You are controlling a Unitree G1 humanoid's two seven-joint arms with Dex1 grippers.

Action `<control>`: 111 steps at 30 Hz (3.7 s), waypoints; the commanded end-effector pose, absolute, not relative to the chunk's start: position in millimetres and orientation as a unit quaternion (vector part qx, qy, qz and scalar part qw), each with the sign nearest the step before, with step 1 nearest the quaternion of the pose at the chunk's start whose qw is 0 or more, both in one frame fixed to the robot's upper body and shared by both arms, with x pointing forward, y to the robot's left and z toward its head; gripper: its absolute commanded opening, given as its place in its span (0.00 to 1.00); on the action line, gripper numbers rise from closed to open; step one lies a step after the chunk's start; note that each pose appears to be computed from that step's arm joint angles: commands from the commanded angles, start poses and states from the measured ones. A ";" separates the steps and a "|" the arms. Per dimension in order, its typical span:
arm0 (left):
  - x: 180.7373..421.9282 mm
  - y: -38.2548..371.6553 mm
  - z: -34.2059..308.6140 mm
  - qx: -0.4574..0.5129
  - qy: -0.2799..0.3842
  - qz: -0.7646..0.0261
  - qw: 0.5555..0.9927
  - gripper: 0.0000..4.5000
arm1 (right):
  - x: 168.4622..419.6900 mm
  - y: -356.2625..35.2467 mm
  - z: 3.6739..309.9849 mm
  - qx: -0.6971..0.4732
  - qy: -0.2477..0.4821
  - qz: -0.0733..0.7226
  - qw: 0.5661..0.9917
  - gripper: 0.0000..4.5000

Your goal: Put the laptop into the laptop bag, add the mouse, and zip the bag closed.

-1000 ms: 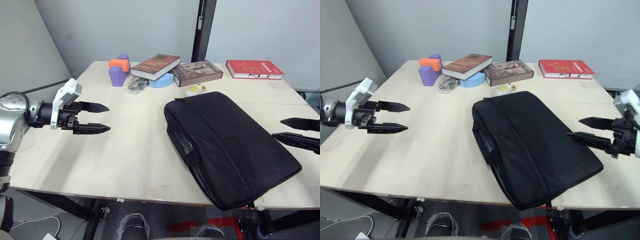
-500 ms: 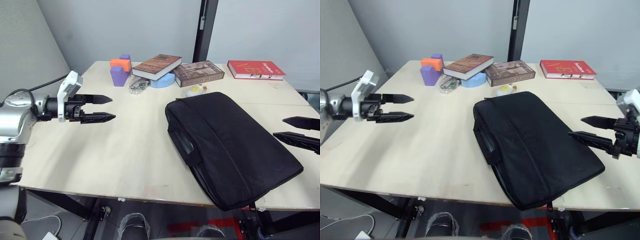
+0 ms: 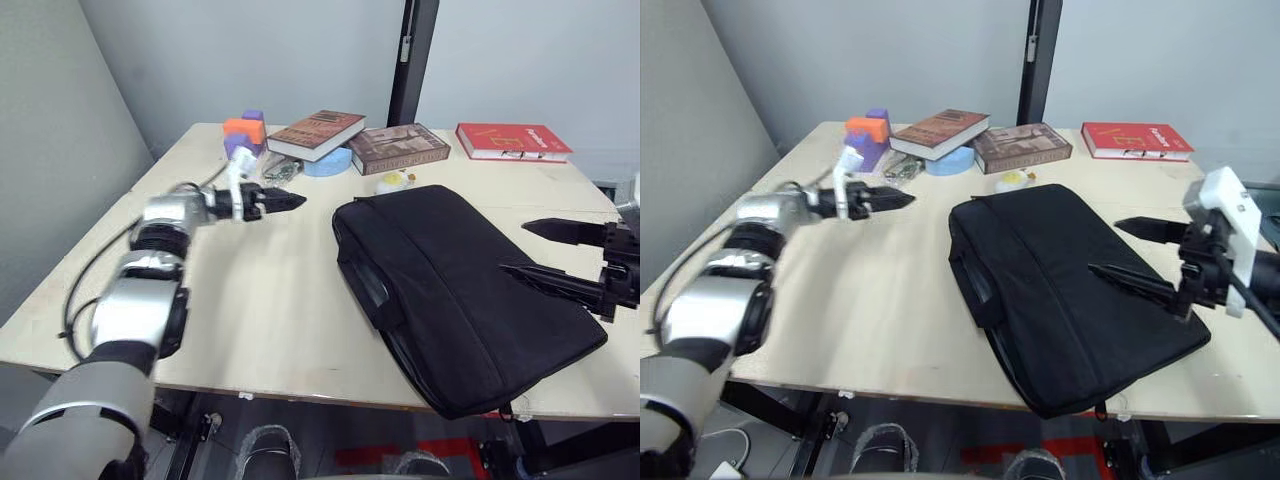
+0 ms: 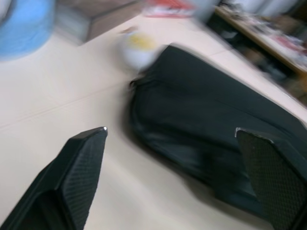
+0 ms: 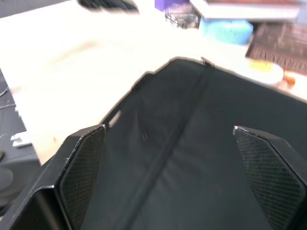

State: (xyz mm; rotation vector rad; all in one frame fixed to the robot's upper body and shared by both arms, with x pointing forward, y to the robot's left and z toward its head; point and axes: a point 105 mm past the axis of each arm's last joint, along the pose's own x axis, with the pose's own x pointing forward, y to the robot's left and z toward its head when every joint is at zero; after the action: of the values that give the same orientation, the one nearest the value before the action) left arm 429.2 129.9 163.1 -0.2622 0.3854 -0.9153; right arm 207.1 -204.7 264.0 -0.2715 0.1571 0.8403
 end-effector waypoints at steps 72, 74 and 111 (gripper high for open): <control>426.6 68.1 132.6 -0.308 0.245 -0.405 0.825 0.20 | 185.9 -192.1 280.1 -0.026 0.036 0.401 0.915 1.00; 425.5 66.1 134.9 -0.313 0.243 -0.413 0.820 0.36 | 188.1 -190.0 282.3 -0.039 0.036 0.398 0.916 1.00; 429.9 49.0 132.0 -0.329 0.245 -0.387 0.825 0.01 | 182.2 -186.5 279.9 -0.038 0.054 0.390 0.919 1.00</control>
State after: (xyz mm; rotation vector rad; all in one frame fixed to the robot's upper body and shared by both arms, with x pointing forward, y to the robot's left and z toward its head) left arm 425.5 43.2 115.7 -0.7038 0.5688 -0.7996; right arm 186.4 -185.0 271.8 -0.0860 0.1458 0.8041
